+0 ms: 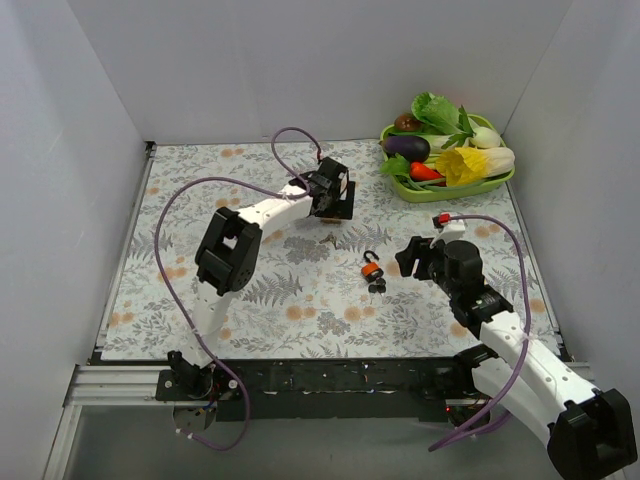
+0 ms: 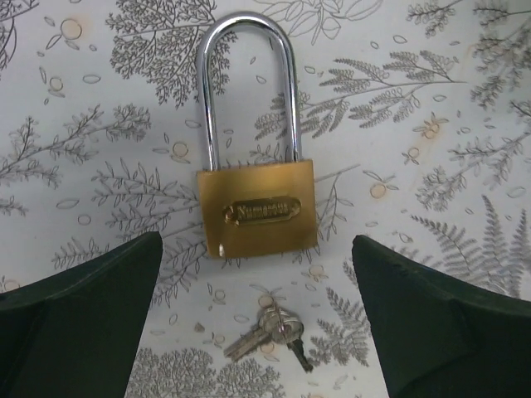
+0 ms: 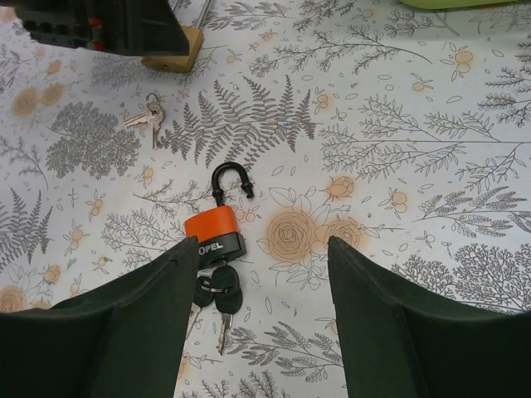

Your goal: Unlock with the key

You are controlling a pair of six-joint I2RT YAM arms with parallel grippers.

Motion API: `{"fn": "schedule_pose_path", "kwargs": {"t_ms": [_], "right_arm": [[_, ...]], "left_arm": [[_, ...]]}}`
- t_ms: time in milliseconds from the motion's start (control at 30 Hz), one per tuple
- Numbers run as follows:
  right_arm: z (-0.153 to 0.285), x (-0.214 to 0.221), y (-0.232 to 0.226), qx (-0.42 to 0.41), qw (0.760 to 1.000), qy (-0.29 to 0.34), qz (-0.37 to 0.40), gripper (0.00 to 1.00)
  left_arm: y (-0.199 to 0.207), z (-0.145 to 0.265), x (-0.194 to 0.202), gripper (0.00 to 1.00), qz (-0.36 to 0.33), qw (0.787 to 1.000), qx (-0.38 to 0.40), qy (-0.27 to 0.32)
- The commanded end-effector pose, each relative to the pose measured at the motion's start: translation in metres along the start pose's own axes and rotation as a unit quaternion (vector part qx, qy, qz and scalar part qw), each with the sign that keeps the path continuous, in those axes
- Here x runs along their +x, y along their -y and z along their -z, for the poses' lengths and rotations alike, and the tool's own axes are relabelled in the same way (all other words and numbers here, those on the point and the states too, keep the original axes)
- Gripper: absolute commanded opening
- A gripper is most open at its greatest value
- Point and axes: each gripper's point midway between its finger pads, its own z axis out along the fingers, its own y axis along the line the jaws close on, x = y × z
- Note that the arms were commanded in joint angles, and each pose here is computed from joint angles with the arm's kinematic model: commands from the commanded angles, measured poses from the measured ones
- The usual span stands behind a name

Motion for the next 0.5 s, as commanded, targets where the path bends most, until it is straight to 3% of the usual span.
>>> {"fn": "schedule_pose_path", "kwargs": {"t_ms": [0, 67, 167, 333, 467], "right_arm": [[0.007, -0.007, -0.005, -0.01, 1.0, 0.004, 0.011, 0.69], [0.008, -0.005, -0.006, -0.013, 1.0, 0.0, 0.01, 0.69], [0.009, -0.003, -0.008, -0.02, 1.0, -0.001, 0.01, 0.68], [0.01, -0.001, -0.008, -0.022, 1.0, -0.006, 0.01, 0.68], [0.008, 0.004, -0.01, -0.028, 1.0, -0.009, 0.005, 0.68]], "left_arm": [[0.002, -0.001, -0.034, 0.98, -0.046, 0.998, -0.03, 0.005], [-0.005, -0.022, -0.016, 0.98, -0.058, 0.997, -0.051, -0.028], [-0.001, -0.033, -0.014, 0.98, -0.066, 0.996, -0.045, -0.034], [-0.018, -0.035, -0.004, 0.98, -0.069, 0.993, -0.087, -0.047], [-0.015, -0.034, 0.007, 0.94, -0.072, 0.993, -0.069, -0.057]]}}
